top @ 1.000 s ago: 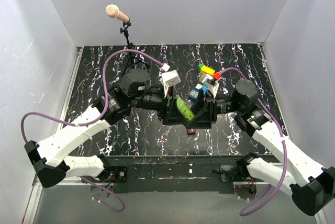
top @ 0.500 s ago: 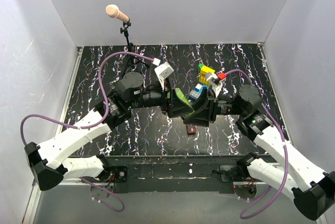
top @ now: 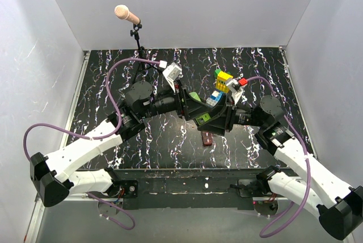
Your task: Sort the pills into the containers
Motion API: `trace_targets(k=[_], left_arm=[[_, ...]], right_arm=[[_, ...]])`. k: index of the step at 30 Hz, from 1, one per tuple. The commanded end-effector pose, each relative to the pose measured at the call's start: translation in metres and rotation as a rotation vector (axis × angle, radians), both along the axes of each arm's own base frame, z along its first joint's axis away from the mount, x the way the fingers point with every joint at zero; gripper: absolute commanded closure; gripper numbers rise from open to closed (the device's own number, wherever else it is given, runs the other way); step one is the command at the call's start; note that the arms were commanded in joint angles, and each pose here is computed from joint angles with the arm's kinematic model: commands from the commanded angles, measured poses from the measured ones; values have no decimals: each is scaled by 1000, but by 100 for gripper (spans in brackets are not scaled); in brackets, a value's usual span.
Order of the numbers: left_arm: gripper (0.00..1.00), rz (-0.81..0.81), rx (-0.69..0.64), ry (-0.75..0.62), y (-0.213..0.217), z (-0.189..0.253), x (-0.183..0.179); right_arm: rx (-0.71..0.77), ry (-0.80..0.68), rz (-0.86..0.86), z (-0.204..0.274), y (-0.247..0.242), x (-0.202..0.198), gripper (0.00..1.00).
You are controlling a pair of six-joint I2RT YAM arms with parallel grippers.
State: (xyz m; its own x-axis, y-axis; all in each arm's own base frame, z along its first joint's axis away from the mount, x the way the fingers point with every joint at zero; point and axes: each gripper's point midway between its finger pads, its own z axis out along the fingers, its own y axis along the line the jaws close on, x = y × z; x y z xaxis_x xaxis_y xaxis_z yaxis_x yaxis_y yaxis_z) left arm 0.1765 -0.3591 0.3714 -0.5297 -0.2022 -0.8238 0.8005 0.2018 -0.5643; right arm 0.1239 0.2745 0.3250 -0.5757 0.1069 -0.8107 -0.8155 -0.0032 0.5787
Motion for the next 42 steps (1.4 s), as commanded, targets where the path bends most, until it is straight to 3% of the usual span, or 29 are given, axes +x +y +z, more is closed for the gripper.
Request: trace_targets(k=[1, 2, 6, 10, 11, 12, 13, 14, 16, 17, 21, 25, 29, 34, 42], left_arm=[[100, -44, 21, -63, -7, 16, -1], [100, -71, 37, -64, -9, 17, -5], [100, -142, 105, -29, -13, 3, -13], [100, -163, 116, -17, -15, -2, -15], [100, -162, 111, -16, -15, -1, -15], [100, -162, 103, -17, -15, 0, -16], [100, -157, 96, -18, -16, 0, -15], [100, -151, 86, -15, -15, 2, -15], [100, -112, 77, -20, -14, 4, -9], [95, -87, 69, -25, -11, 8, -7], [38, 59, 55, -31, 6, 15, 7], [19, 187, -7, -34, 33, 22, 11], [13, 198, -100, -62, 46, 34, 2], [12, 102, -101, -50, 29, 25, -5], [13, 79, -111, -17, 3, 12, 11]], right_arm=[[11, 20, -32, 10, 3, 9, 59], [7, 14, -36, 11, 3, 9, 50], [-21, 1, -51, 15, 2, 11, 34], [-27, 3, -53, 18, 2, 12, 32], [-29, 10, -52, 16, 2, 12, 39], [-27, 13, -44, 16, 3, 11, 58], [-25, 17, -36, 15, 4, 11, 87], [-21, 23, -31, 15, 4, 10, 98], [-19, 26, -27, 15, 4, 10, 99], [-19, 27, -26, 14, 4, 9, 99], [-8, 28, -108, 14, -1, 16, 99], [26, 62, -206, 13, -8, 25, 99], [68, 76, -260, 17, -12, 30, 99], [120, 46, -264, 29, -15, 27, 99], [173, 3, -297, 42, -24, 23, 99]])
